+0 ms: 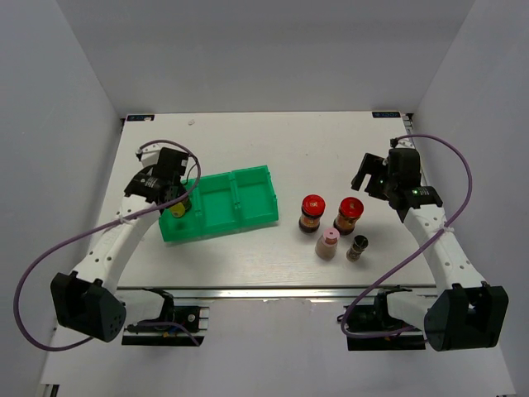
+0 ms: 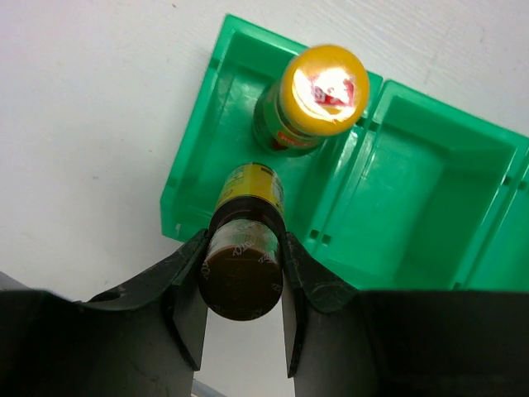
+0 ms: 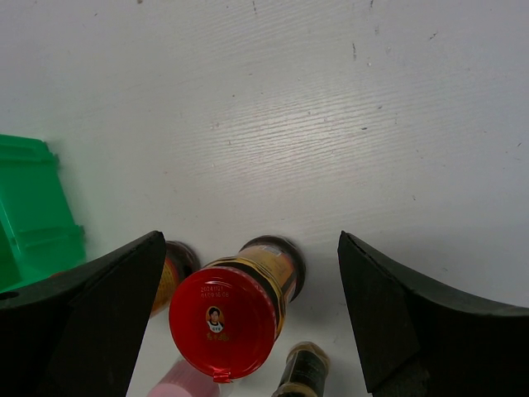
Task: Organize the condiment bottles
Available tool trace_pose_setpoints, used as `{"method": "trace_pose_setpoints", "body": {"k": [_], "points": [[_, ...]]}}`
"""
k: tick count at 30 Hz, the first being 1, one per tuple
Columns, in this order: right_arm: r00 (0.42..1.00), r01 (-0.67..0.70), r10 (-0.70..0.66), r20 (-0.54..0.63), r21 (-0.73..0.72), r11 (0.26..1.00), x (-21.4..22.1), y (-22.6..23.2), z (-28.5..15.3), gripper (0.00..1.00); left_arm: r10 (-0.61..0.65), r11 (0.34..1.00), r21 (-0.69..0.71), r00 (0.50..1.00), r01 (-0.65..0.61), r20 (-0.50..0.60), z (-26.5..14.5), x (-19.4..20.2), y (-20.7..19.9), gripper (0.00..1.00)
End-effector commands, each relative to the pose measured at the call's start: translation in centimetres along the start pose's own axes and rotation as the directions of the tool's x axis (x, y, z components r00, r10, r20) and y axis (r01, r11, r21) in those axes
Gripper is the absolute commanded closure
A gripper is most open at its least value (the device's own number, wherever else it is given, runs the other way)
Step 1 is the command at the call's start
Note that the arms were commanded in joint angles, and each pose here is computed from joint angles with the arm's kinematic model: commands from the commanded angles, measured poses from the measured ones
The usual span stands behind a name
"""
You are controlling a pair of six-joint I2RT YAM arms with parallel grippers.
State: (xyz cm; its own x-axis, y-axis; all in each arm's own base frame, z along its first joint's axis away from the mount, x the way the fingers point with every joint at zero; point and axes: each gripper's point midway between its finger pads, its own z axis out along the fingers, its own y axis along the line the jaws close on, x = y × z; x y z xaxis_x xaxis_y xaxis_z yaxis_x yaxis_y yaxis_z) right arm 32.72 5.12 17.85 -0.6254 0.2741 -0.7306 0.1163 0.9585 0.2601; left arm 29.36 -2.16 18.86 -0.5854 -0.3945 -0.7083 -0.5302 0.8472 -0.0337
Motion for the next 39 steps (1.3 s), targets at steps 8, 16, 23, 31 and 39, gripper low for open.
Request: {"method": "trace_pose_setpoints", "body": {"k": [8,16,23,31,39], "points": [[0.999,0.013,-0.012,0.046,-0.012,1.000,-1.5,0.4,-0.1,0.11,-0.038,0.999,0.002,0.999,0.038,0.003,1.9,0.7,-0.9,1.00],[0.999,0.011,-0.011,0.033,-0.011,1.000,-1.3,0.3,0.2,0.11,-0.047,0.999,-0.026,0.999,0.047,-0.015,2.8,1.8,-0.5,1.00],[0.998,0.011,-0.008,0.068,-0.041,0.999,-1.9,0.9,-0.4,0.11,-0.052,0.998,-0.048,0.998,0.050,-0.025,3.8,2.9,-0.3,0.90],[0.983,0.096,-0.060,0.174,-0.209,0.973,-3.0,3.6,-2.6,0.11,-0.033,0.997,-0.076,0.998,0.028,-0.057,4.6,3.9,-0.2,0.79],[0.968,0.234,-0.190,0.163,-0.315,0.920,-1.6,7.5,-3.1,0.11,-0.049,0.998,-0.047,0.997,0.047,-0.052,3.5,3.6,0.0,0.41]]}}
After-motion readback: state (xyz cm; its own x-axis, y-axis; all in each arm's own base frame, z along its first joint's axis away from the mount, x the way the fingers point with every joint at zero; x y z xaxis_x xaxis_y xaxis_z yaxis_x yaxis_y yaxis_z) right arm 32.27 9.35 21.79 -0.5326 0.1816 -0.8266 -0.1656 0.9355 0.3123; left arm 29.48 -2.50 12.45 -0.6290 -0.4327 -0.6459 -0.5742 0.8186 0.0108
